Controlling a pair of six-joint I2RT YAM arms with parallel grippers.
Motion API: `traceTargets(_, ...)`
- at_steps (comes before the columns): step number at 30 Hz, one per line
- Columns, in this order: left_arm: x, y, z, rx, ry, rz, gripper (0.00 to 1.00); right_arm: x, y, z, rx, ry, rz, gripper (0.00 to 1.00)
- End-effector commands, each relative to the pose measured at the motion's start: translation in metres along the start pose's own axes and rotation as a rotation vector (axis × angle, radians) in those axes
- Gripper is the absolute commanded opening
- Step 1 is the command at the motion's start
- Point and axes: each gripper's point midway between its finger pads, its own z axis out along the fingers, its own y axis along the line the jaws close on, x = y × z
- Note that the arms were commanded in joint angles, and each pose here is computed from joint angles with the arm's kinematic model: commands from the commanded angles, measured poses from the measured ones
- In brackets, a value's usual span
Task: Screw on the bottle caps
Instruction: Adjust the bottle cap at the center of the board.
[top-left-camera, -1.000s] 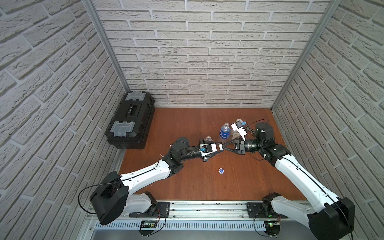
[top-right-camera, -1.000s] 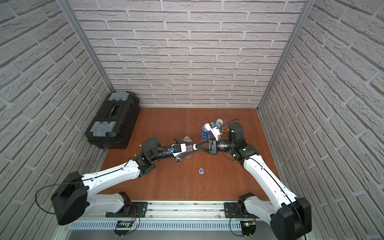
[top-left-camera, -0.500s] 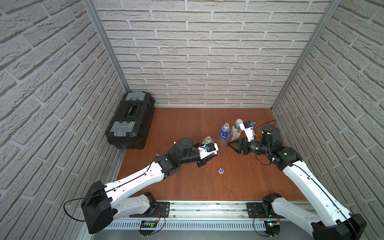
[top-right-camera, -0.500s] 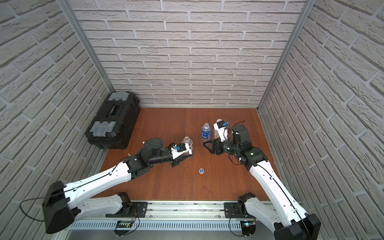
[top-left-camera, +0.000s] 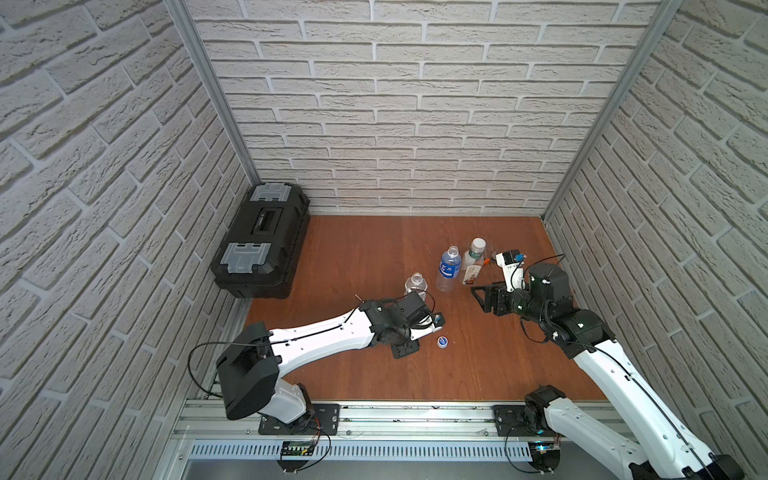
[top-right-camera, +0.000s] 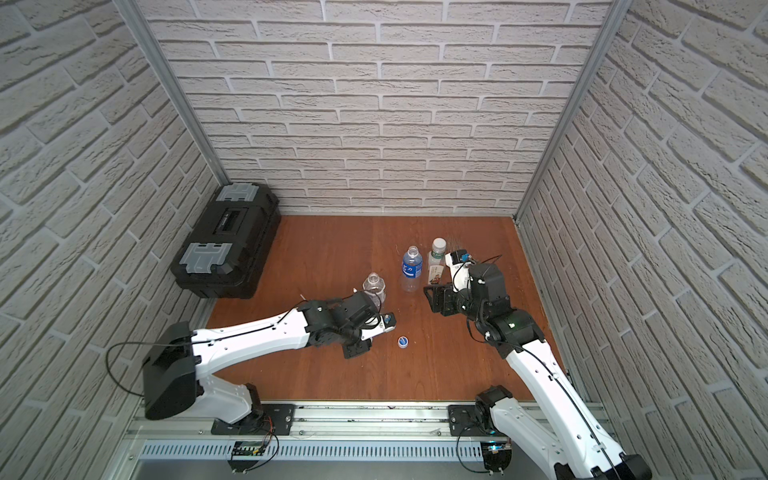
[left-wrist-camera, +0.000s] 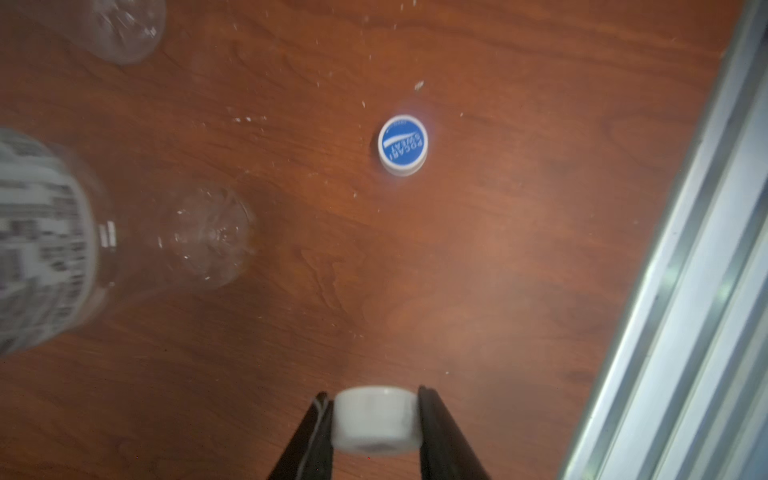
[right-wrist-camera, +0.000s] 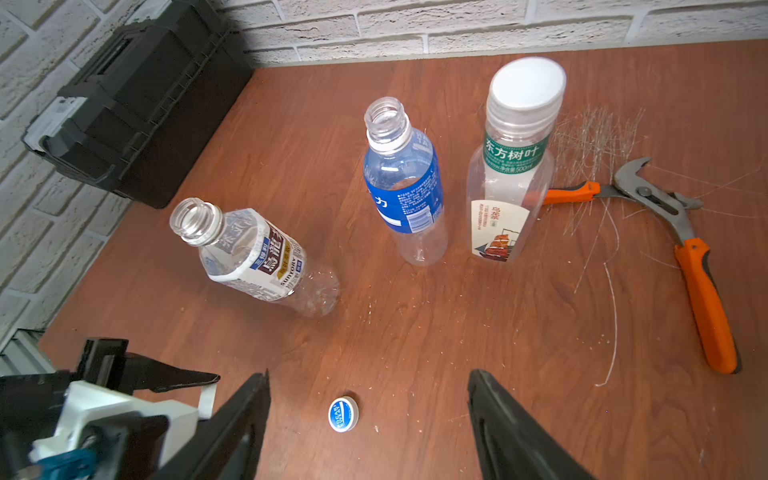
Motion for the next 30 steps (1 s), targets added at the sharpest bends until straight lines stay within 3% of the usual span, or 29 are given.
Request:
traceTargets(1, 0.007, 0.000, 0.013, 0.000, 0.094, -0.011, 0.36, -0.006, -0.006, -0.003, 0.038, -0.036, -0.015, 0.82)
traceTargets(18, 0.013, -0.020, 0.067, 0.125, 0.241, 0.014, 0.39, 0.003, -0.010, -0.004, 0.055, -0.019, -0.023, 0.83)
traceTargets(23, -0.003, -0.014, 0.050, 0.086, 0.161, 0.007, 0.45, 0.007, -0.007, -0.008, 0.040, -0.011, -0.049, 0.83)
traceTargets(30, -0.039, 0.000, -0.005, -0.022, -0.089, -0.007, 0.71, 0.020, 0.011, -0.004, -0.073, 0.043, -0.089, 0.86)
